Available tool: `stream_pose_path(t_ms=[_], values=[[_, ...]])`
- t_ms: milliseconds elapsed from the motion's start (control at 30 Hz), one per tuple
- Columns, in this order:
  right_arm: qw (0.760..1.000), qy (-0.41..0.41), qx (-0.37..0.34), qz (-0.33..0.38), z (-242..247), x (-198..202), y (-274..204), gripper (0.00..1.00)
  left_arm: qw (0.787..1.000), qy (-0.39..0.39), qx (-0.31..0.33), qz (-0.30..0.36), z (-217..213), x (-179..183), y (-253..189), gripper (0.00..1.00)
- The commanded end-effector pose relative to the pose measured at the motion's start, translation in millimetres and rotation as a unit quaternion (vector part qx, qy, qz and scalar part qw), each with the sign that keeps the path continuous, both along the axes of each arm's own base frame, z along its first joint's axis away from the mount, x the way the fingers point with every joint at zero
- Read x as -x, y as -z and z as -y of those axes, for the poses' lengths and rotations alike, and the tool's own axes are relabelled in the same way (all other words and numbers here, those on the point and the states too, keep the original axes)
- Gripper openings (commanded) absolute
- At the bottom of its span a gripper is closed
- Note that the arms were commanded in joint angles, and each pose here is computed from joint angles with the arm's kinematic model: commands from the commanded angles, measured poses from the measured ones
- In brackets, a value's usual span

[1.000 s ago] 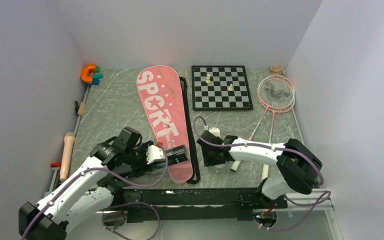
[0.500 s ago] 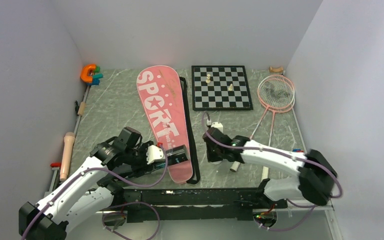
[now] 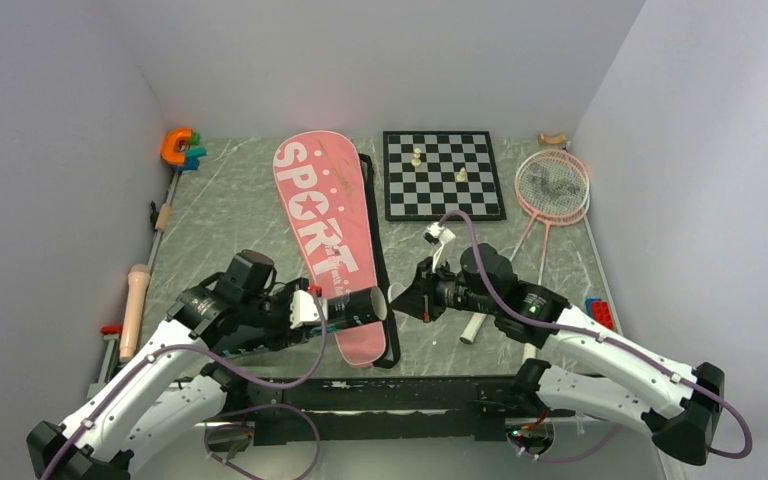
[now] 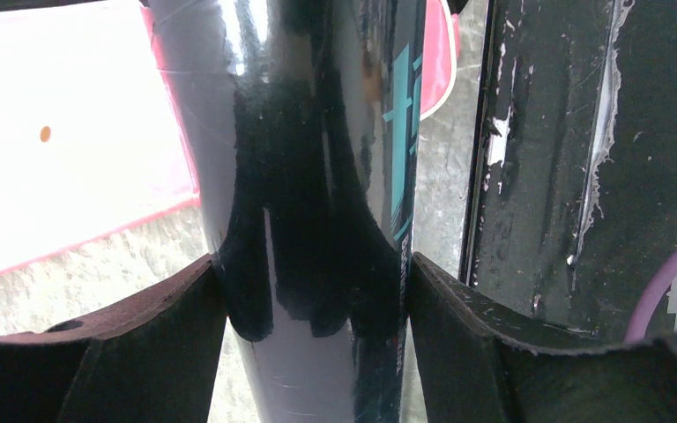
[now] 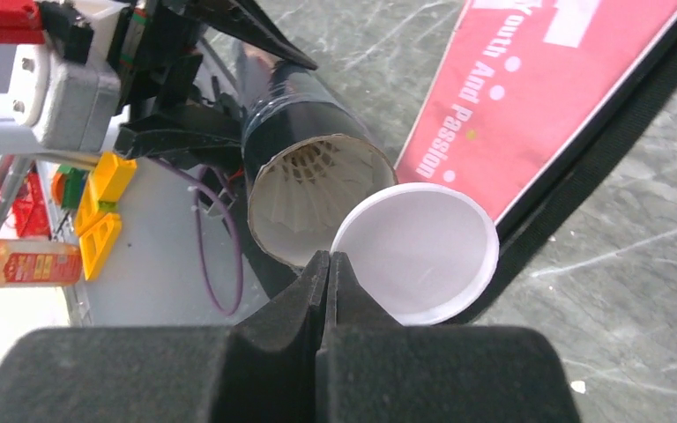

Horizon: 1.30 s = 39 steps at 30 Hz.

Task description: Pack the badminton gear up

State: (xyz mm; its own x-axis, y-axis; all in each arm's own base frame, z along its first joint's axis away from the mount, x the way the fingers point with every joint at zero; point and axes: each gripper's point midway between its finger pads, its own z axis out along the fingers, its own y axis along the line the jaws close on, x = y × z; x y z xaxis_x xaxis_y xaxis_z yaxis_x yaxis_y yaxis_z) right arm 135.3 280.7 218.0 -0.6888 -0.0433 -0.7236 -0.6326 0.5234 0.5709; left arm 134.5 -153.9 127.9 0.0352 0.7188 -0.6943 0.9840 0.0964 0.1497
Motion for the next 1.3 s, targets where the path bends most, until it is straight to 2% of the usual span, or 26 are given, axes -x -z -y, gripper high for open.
stream_pose_path(t_ms=[0,1000,1267], values=[[0.996,-0.044,-0.064,0.047,-9,9,-35,0.00,0.999,0.029,0.040,0.022,14,-1,-26,0.30],[0.981,-0.117,-0.149,0.037,-39,22,-49,0.00,0.997,0.023,0.067,0.043,22,-8,-47,0.29],[0.969,-0.165,-0.181,0.020,-41,28,-54,0.01,0.995,0.028,0.084,0.051,25,-6,-64,0.29]])
